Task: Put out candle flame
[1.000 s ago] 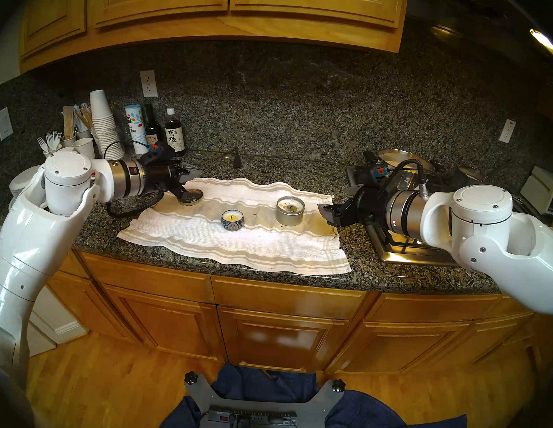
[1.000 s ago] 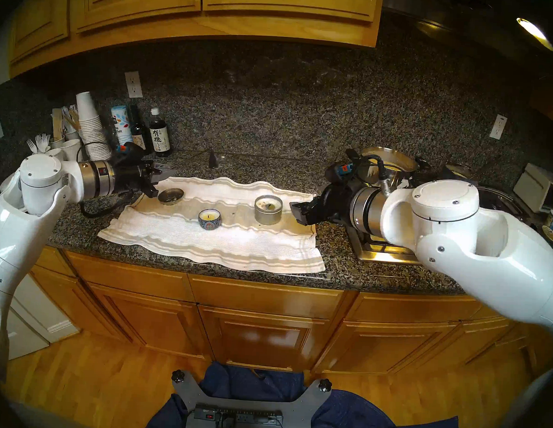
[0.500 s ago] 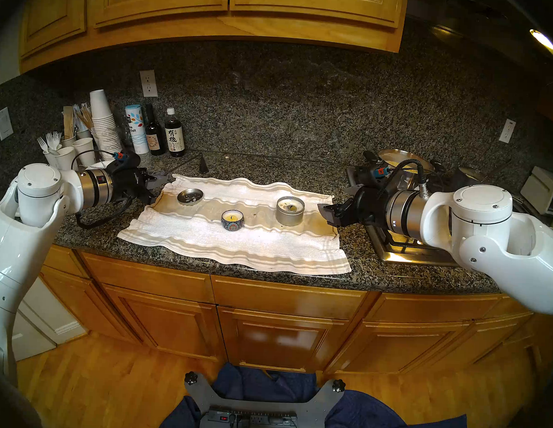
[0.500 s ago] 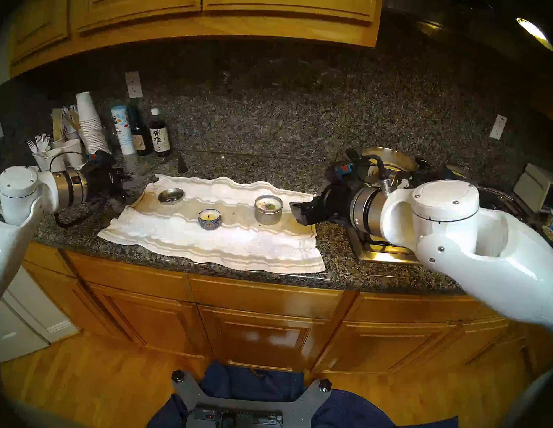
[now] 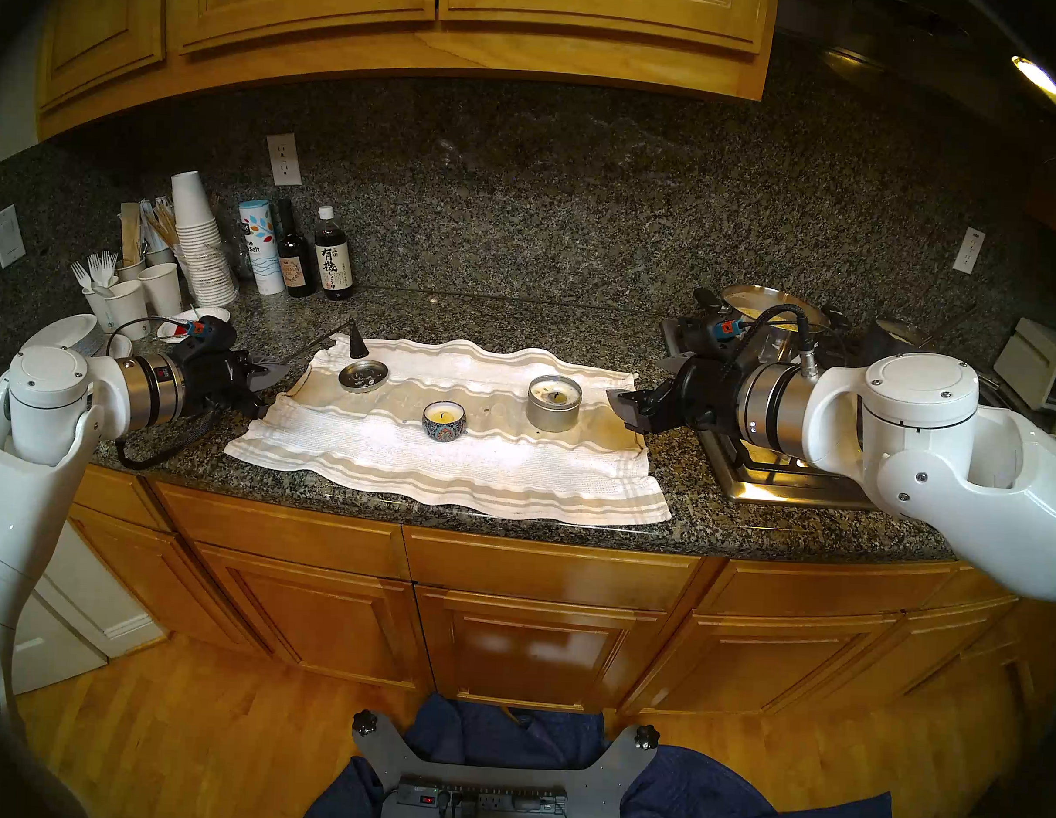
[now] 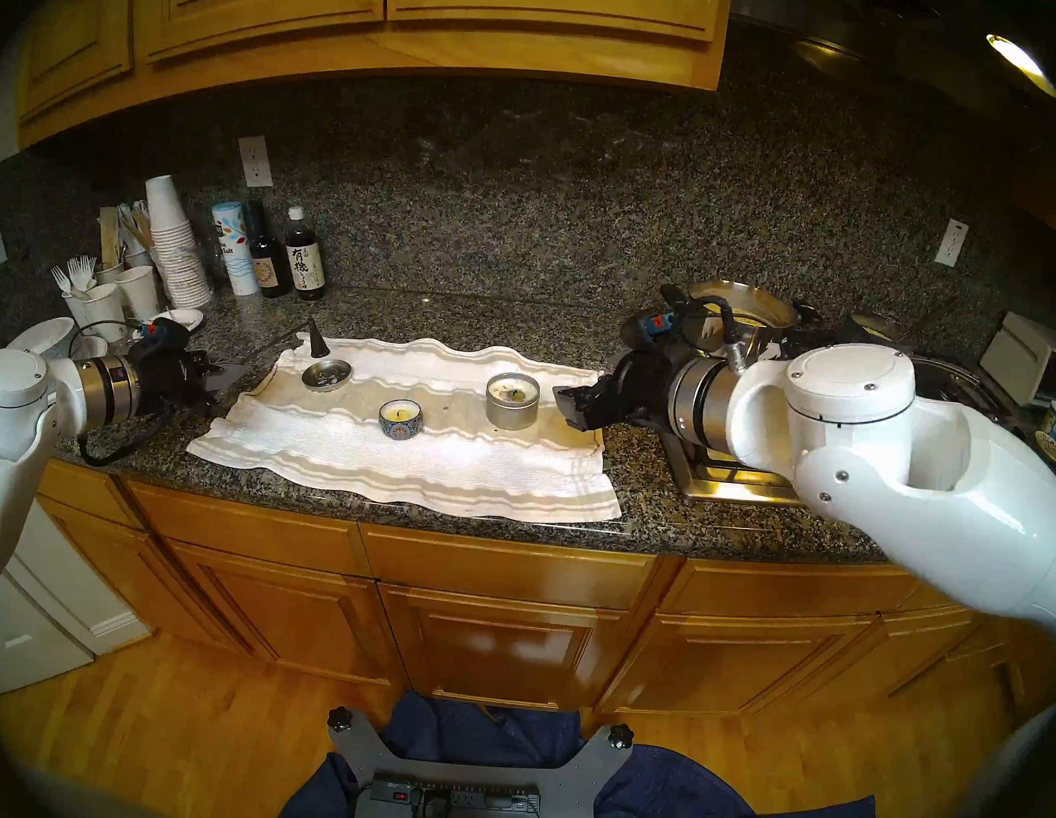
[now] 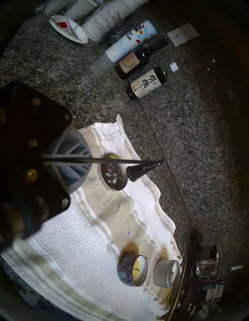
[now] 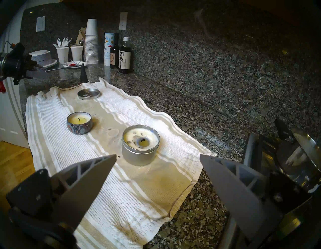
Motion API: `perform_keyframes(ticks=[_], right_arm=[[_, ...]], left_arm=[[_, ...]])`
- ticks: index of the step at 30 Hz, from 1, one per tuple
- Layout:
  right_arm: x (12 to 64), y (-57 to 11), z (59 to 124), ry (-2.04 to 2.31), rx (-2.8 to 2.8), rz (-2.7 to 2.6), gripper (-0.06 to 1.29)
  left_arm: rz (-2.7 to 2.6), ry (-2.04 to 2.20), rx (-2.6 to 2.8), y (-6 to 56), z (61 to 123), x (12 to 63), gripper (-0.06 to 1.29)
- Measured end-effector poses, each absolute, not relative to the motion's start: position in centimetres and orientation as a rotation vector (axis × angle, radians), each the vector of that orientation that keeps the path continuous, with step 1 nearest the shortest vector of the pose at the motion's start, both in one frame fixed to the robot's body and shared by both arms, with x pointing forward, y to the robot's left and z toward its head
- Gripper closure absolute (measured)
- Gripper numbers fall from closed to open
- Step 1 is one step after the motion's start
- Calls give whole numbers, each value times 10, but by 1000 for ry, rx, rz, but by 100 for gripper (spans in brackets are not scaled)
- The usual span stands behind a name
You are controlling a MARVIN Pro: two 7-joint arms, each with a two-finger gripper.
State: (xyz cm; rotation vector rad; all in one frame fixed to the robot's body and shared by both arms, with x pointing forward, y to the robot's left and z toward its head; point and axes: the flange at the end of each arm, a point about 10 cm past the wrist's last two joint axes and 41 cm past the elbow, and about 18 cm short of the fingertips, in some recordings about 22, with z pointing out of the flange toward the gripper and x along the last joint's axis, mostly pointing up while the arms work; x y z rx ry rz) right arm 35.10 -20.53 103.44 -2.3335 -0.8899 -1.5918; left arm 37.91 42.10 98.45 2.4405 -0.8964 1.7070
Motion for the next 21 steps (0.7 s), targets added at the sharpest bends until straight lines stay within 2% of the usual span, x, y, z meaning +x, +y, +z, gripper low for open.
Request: perform_keyframes(ticks=[21], right_arm=[[351, -205, 1034, -890, -2334, -1592, -2]], left_arm=[[1646, -889, 2508, 418, 951, 394, 125]])
